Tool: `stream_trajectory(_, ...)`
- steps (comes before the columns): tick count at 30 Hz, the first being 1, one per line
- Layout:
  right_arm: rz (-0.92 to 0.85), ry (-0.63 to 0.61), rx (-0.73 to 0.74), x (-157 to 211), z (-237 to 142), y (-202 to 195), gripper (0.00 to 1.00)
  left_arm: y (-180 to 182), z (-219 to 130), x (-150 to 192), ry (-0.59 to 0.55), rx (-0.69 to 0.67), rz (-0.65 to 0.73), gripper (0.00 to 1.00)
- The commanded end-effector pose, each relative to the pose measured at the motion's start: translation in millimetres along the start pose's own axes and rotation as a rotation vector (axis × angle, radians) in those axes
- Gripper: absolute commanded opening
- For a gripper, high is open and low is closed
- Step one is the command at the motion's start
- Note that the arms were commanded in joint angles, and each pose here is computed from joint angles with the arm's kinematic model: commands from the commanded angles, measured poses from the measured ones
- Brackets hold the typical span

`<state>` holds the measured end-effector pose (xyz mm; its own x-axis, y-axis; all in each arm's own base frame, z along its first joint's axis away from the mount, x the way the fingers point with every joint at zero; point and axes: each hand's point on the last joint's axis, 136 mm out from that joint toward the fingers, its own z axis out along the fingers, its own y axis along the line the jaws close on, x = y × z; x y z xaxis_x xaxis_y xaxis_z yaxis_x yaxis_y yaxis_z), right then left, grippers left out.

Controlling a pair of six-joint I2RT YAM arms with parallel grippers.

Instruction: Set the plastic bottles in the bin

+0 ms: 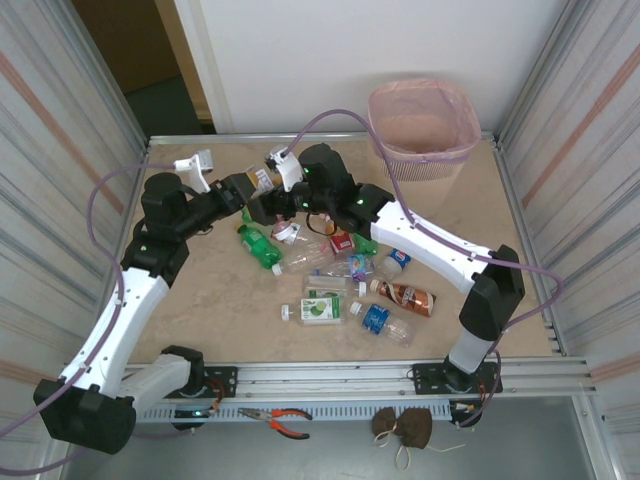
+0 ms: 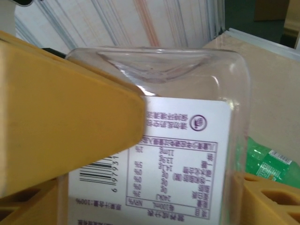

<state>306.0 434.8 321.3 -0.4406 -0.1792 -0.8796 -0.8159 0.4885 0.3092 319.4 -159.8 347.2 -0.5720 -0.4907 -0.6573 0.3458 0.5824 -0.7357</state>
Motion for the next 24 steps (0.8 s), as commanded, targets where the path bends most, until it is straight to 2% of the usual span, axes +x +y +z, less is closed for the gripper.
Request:
stream_trajectory(1, -0.007, -0.037, -0.008, -15.4, -0.1, 3.1, 0.72, -21.9, -6.2, -16.5, -0.041, 0.063, 0.033, 0.34)
stream_trajectory(5, -0.006, -0.043, -0.001, -18.0, -3.4, 2.6, 0.67, -21.0, -7.4, -17.5, -0.047, 0.055, 0.034, 0.4)
stream_trajectory(10, -0.002, -0.062, 0.024, -26.6, -15.1, -6.0, 0.65, -20.3, -16.6, -21.9, -0.076, 0.014, 0.058, 0.6)
stream_trajectory(13, 0.002, -0.071, 0.048, -31.7, -24.7, -16.0, 0.64, -18.5, -25.5, -25.0, -0.101, -0.024, 0.086, 0.67)
stream_trajectory(19, -0.002, -0.108, 0.132, -52.9, -57.6, -47.4, 0.64, -11.5, -36.9, -24.1, -0.117, -0.074, 0.107, 0.71)
stream_trajectory(24, 0.01, -0.17, 0.24, -82.7, -98.9, -89.7, 0.65, -4.0, -36.9, -18.7, -0.105, -0.091, 0.093, 0.71)
